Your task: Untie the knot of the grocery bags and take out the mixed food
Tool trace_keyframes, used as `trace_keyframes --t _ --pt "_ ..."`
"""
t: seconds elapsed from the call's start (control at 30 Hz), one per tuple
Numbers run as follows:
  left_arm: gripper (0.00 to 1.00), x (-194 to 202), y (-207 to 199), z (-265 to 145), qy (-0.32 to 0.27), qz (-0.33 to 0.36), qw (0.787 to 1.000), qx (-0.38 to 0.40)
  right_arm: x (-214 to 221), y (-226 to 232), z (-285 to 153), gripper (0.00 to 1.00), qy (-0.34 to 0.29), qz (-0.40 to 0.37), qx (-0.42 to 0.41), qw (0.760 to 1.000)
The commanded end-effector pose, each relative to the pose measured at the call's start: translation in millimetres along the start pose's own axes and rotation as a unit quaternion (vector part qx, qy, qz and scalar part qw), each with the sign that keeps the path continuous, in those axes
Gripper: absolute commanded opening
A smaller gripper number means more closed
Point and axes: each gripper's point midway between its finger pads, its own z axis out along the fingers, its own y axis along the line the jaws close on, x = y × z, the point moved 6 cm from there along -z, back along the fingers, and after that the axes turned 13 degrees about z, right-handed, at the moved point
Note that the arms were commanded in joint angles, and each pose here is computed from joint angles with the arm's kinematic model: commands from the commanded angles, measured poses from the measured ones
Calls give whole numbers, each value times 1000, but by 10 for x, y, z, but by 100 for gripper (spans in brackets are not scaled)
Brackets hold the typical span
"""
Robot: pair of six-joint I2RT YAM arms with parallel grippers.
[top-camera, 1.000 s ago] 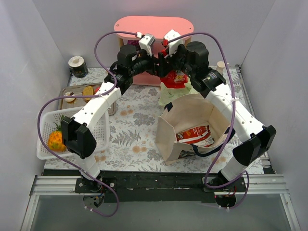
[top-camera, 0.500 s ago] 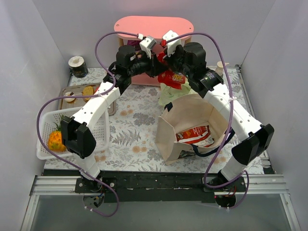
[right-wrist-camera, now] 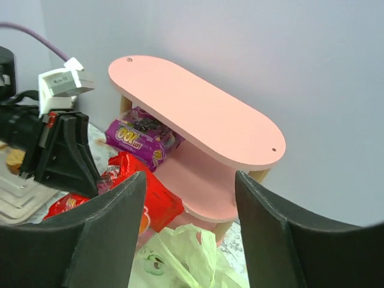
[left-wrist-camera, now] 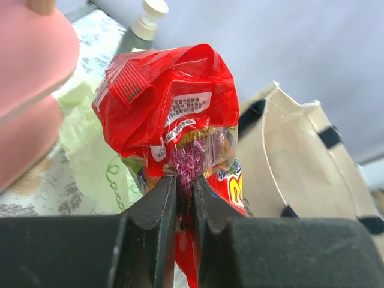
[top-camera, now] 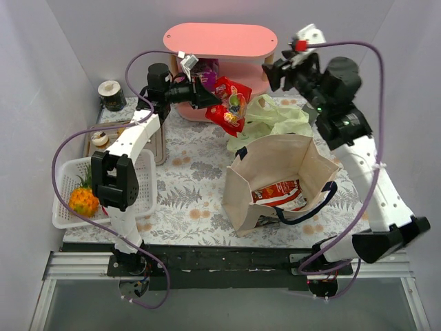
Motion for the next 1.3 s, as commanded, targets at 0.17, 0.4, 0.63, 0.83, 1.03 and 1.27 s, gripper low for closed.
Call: trace_keyframes --t 0.17,0.4,0.63,0.83,1.03,1.27 --pt "0 -778 -480 -364 -36 89 987 126 956 178 -418 83 128 180 -202 954" --pt "0 -981 -599 -384 -39 124 982 137 1328 234 -305 98 149 237 -237 930" --pt "0 -1060 -627 -348 -44 133 982 127 1324 345 -135 98 131 260 -298 909" --pt "0 -1105 -599 -266 -50 135 983 117 1379 508 28 98 122 259 -323 902" --pt "0 -1169 -608 -228 -58 134 982 121 1420 521 278 95 106 235 -290 922" --pt "0 -1153 -646 -267 -61 122 983 124 1326 328 448 93 82 204 -227 949"
